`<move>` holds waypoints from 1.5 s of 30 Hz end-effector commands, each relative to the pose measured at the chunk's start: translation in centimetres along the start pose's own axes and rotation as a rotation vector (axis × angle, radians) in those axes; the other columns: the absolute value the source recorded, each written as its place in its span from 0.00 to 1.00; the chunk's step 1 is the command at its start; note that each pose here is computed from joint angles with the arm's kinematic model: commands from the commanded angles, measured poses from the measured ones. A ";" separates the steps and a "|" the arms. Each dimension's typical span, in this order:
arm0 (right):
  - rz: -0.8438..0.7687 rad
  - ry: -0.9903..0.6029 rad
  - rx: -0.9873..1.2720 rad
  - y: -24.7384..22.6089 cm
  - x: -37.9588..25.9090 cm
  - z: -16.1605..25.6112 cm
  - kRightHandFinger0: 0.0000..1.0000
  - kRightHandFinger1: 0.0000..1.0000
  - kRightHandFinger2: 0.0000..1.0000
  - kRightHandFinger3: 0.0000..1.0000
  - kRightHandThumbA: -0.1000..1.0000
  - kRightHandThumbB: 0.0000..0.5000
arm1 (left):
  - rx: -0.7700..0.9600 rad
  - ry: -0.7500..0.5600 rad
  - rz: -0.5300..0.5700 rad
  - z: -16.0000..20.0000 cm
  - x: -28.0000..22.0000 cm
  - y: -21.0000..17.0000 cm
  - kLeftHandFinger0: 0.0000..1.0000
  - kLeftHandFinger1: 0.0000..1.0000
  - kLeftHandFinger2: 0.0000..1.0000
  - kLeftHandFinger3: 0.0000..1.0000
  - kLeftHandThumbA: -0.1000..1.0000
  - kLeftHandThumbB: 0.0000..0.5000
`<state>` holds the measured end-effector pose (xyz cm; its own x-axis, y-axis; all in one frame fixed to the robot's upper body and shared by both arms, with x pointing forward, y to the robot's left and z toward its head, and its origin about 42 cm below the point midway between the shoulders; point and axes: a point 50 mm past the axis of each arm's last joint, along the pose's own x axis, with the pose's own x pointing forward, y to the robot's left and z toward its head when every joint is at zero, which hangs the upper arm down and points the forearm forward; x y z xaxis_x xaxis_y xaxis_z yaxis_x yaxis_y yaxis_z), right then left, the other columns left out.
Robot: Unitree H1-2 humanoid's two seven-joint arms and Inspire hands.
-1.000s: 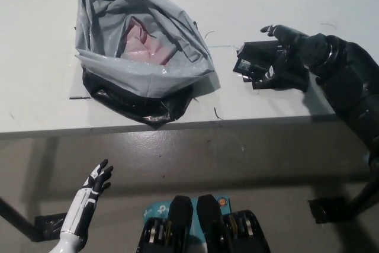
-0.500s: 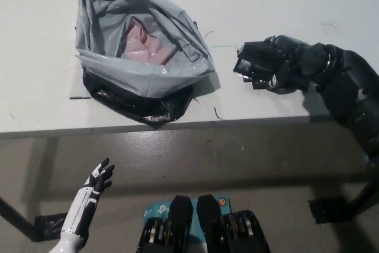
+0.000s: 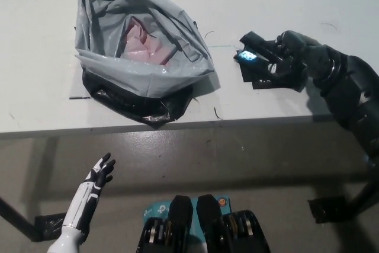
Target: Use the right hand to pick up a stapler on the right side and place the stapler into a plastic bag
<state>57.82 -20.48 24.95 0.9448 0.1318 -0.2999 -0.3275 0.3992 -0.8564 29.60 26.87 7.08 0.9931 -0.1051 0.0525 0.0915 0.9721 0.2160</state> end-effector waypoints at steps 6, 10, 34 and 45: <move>-0.206 -0.090 0.068 -4.7 -0.3 1.7 0.38 0.56 0.67 0.26 0.53 0.35 | 0.051 -0.049 0.000 0.9 0.9 0.5 1.00 1.00 1.00 1.00 1.00 1.00; -0.213 -0.128 0.251 -5.4 -0.4 1.8 0.12 0.52 0.72 0.30 0.47 0.33 | 0.044 -0.047 -0.002 1.0 1.1 0.5 1.00 1.00 1.00 1.00 1.00 1.00; -0.124 -0.493 0.588 -11.1 -3.9 21.3 0.00 0.36 0.64 0.34 0.51 0.43 | 0.041 -0.021 -0.021 0.8 0.7 0.6 1.00 1.00 1.00 1.00 1.00 1.00; -0.103 -0.539 0.380 -8.2 -5.7 30.1 0.21 0.60 0.81 0.34 0.50 0.37 | 0.055 -0.053 -0.043 0.9 0.8 0.4 1.00 1.00 1.00 1.00 1.00 1.00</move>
<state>56.71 -1.38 39.65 0.9006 0.4346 -0.0083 -0.3745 0.7661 -0.5224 30.04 26.95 7.00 0.9923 -0.1166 0.0417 0.1026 0.9627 0.2505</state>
